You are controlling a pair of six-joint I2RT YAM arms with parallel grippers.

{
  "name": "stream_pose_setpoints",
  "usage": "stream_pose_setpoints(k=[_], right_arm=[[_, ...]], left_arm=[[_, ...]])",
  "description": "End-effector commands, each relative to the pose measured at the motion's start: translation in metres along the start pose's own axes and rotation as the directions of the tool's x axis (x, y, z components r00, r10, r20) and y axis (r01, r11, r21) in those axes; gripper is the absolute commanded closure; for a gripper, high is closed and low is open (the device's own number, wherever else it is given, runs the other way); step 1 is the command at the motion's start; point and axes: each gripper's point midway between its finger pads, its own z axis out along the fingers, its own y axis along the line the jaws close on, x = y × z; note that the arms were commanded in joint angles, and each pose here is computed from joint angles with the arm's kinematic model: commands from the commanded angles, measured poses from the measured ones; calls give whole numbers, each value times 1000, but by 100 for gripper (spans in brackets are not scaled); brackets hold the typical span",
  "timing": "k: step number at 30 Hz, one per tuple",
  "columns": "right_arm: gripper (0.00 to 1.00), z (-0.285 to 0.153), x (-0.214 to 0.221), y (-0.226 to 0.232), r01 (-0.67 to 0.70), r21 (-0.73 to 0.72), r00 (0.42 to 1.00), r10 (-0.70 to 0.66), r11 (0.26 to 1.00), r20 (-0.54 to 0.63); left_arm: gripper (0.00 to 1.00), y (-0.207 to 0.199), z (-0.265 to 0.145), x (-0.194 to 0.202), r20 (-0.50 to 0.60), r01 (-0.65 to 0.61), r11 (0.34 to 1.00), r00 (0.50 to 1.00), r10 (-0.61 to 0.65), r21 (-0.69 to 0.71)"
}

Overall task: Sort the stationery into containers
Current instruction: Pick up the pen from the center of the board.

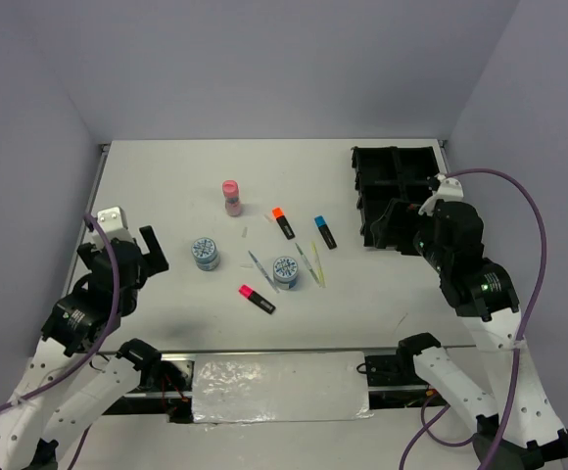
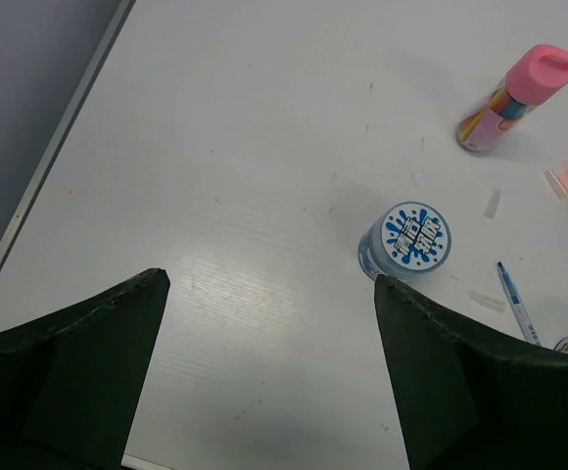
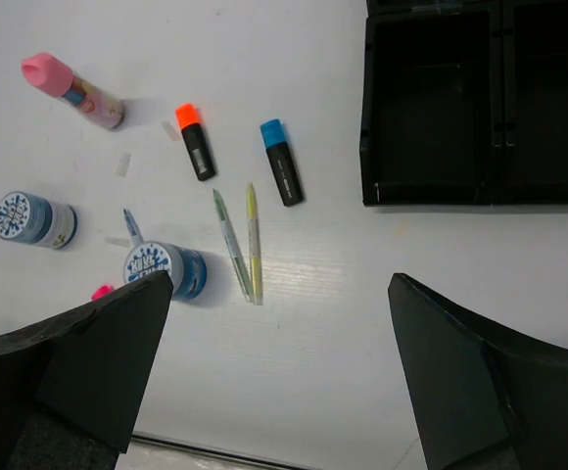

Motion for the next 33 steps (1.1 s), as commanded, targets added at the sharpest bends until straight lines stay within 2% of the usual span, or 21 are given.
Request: stream_pose_setpoints(k=[1,3,6,7,9,10,11,12,13,15,17,18,20,21,23,32,33], right_arm=[[0,-8,-18,13,9,-58,998,-6,998,66],[0,-7,-22,23,18,-114,997,-9,993,80],[0,7,-15,52,28,-275,999,-15,961,49],[0,24,-12,58,17,-291,1000,-14,957,13],[0,49,1,60,18,-240,997,-35,971,-67],[0,71,23,72,54,-216,983,-90,975,-161],[0,84,33,73,86,-173,975,-119,981,-190],[0,100,38,61,127,-60,969,-137,990,-204],[0,120,62,58,164,-7,941,-158,986,-300],[1,136,73,58,185,43,932,-161,982,-326],[6,159,90,54,204,76,921,-165,976,-353],[18,173,107,51,226,84,900,-175,970,-398],[27,181,118,57,252,68,878,-198,965,-435],[37,185,127,61,273,61,865,-218,960,-451],[46,193,145,60,293,59,842,-228,954,-488],[51,215,207,49,303,45,784,-222,952,-580],[54,218,212,47,308,48,778,-222,950,-588]], left_arm=[[1,-10,1,-13,32,17,999,999,-18,37],[1,-12,1,-11,27,13,999,1000,-14,46],[1,-16,2,-10,22,3,998,1000,-5,62],[1,-20,3,-9,16,-5,997,1000,4,80],[1,-24,4,-7,8,-18,995,1000,17,96],[1,-26,5,-6,1,-22,995,1000,22,101],[1,-25,5,-6,-1,-24,995,1000,24,99],[1,-25,5,-6,-3,-23,995,1000,24,97],[1,-25,5,-6,0,-23,995,1000,23,100],[1,-25,5,-5,-1,-22,994,1000,22,102],[1,-26,3,-6,6,-17,994,1000,16,111],[1,-26,3,-5,6,-21,993,1000,21,117],[1,-29,4,-5,4,-24,992,1000,24,127],[1,-30,4,-4,-1,-27,991,1000,28,132],[1,-32,6,-2,-12,-35,991,999,37,132],[1,-35,10,2,-32,-54,990,998,58,133],[1,-35,9,1,-31,-51,990,998,56,135]])
